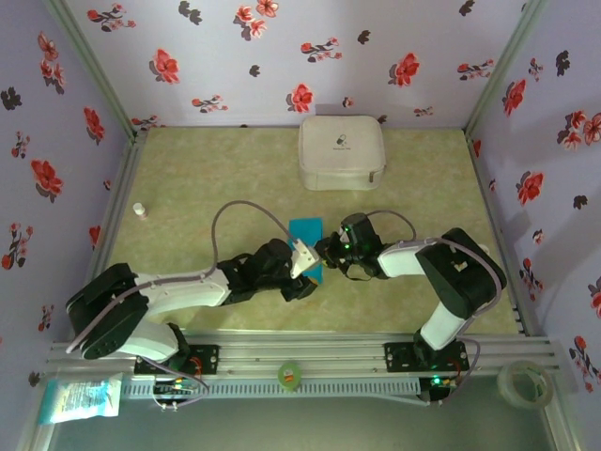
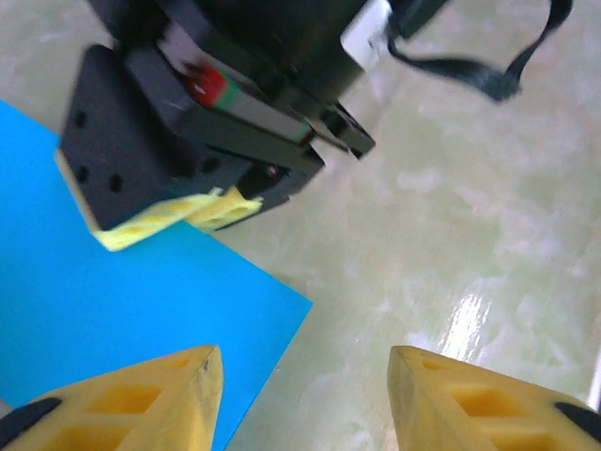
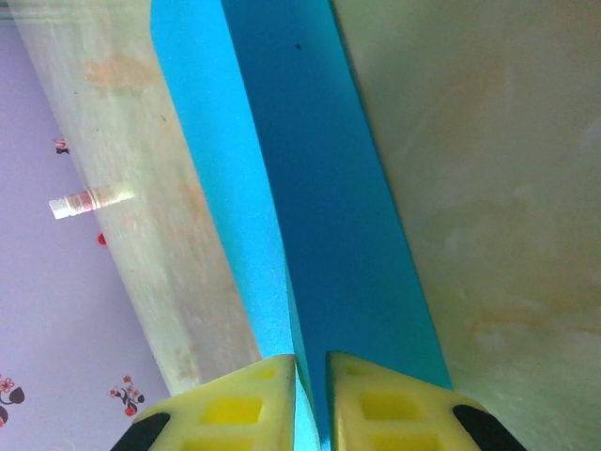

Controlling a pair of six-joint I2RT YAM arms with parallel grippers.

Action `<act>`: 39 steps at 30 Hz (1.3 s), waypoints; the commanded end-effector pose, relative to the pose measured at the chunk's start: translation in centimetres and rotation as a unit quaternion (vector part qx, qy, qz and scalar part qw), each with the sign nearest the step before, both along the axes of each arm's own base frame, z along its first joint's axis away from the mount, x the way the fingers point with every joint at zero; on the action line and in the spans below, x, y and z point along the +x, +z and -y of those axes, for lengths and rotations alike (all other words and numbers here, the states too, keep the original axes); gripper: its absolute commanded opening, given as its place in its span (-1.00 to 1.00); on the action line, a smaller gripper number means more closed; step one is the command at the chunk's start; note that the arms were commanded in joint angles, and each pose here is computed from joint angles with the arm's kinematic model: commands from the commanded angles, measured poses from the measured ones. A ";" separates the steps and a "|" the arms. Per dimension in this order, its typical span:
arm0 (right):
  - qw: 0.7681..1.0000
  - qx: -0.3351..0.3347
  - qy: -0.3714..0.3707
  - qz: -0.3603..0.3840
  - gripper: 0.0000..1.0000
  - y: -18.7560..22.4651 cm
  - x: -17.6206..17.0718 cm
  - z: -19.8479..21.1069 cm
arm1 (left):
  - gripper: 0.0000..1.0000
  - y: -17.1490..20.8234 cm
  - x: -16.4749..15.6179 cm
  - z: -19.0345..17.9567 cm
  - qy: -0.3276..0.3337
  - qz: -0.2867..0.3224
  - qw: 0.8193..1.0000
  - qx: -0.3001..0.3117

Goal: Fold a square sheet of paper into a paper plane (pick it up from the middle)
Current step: Fold the triangle a second time at the center of the table.

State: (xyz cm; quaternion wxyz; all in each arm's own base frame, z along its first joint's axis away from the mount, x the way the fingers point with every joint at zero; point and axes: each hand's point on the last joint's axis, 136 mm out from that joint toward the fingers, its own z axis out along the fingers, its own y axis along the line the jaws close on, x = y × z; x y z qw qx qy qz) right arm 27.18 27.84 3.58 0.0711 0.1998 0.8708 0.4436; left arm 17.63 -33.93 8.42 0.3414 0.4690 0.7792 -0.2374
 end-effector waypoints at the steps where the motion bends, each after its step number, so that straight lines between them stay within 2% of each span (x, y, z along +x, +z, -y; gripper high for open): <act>1: 1.000 0.003 0.004 0.017 -0.69 1.2 0.6 -0.2 | 0.15 0.2 1.2 0.3 0.008 0.063 0.998 0.027; 14: 1.000 0.005 0.002 0.015 -0.65 1.2 0.6 -0.3 | 0.19 -1.7 1.7 2.0 0.002 0.117 0.990 0.075; 21: 1.000 0.004 0.002 0.016 -0.64 1.2 0.5 -0.2 | 0.17 -2.2 3.0 1.8 0.032 0.153 0.983 0.099; 27: 1.000 0.003 0.001 0.015 -0.64 1.2 0.4 -0.1 | -0.04 -2.0 3.1 1.9 0.037 0.159 0.982 0.092; 39: 1.000 -0.003 0.000 0.015 -0.63 1.0 0.4 0.1 | -0.68 -1.9 2.8 1.4 0.040 0.150 0.984 0.087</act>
